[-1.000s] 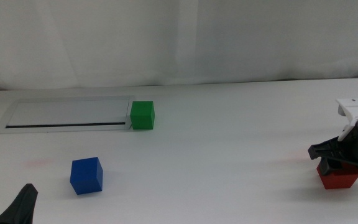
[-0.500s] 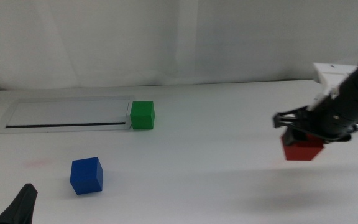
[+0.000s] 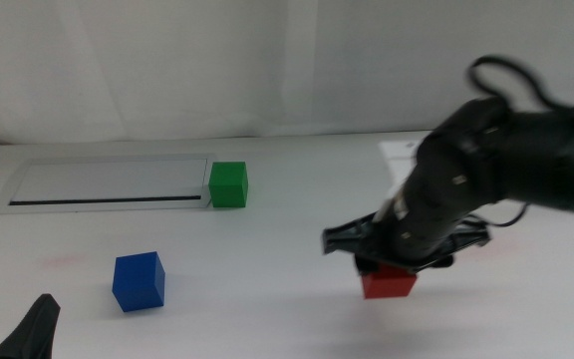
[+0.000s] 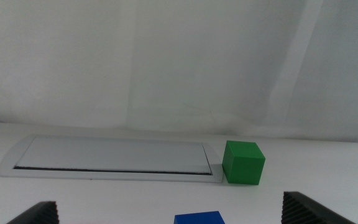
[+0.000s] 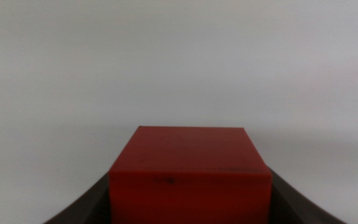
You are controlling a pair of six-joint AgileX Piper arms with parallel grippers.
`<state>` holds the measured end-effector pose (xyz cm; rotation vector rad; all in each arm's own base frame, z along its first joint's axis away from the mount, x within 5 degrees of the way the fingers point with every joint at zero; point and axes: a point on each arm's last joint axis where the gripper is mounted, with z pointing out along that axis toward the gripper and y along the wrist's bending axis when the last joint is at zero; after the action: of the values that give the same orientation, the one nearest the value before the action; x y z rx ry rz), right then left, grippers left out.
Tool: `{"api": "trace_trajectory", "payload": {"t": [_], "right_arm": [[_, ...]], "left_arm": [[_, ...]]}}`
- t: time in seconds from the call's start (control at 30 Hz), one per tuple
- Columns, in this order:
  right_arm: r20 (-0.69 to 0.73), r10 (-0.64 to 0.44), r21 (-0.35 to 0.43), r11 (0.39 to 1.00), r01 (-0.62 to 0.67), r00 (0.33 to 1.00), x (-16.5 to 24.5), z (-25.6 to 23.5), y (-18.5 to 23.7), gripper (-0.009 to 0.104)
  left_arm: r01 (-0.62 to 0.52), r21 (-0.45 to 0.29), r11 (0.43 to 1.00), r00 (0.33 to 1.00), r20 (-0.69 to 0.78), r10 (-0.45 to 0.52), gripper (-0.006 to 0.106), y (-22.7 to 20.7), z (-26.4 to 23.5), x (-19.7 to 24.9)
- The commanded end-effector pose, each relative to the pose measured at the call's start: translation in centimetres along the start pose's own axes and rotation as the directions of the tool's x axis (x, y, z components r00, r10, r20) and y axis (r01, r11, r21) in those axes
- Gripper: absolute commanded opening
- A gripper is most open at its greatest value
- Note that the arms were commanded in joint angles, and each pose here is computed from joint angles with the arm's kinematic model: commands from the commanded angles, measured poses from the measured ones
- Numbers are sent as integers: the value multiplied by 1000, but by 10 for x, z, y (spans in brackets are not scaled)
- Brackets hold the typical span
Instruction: Stack red cubes first, then green, then blue cubes in a specific spot.
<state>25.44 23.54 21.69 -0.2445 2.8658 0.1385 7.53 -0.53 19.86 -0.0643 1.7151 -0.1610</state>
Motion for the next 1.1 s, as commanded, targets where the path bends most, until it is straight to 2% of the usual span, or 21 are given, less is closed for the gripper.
{"api": "trace_trajectory", "payload": {"t": [0.0,0.27,0.7,0.8,0.93,0.97,1.07], "right_arm": [[7,-17,7,1000,17,1000,-4,9,10,-2],[-63,31,-13,999,-32,998,-12,43,26,-2],[-99,13,-2,1000,-13,995,-3,61,37,-1],[-108,-21,-7,1000,21,994,-2,61,37,30],[-108,-40,-11,999,39,993,-2,61,37,91],[-107,-57,-13,998,56,993,-2,61,37,103],[-104,-77,-19,997,76,992,-3,60,37,103]], "left_arm": [[16,3,1000,1000,-3,-16,89,0,0,4],[16,3,1000,1000,-3,-16,89,0,0,4],[16,3,1000,1000,-3,-16,89,0,0,4],[18,3,1000,1000,-3,-18,89,0,0,4],[36,3,999,999,-3,-36,89,0,0,4],[36,3,999,999,-3,-36,89,0,0,4],[36,3,999,999,-3,-36,89,0,0,4]]}}
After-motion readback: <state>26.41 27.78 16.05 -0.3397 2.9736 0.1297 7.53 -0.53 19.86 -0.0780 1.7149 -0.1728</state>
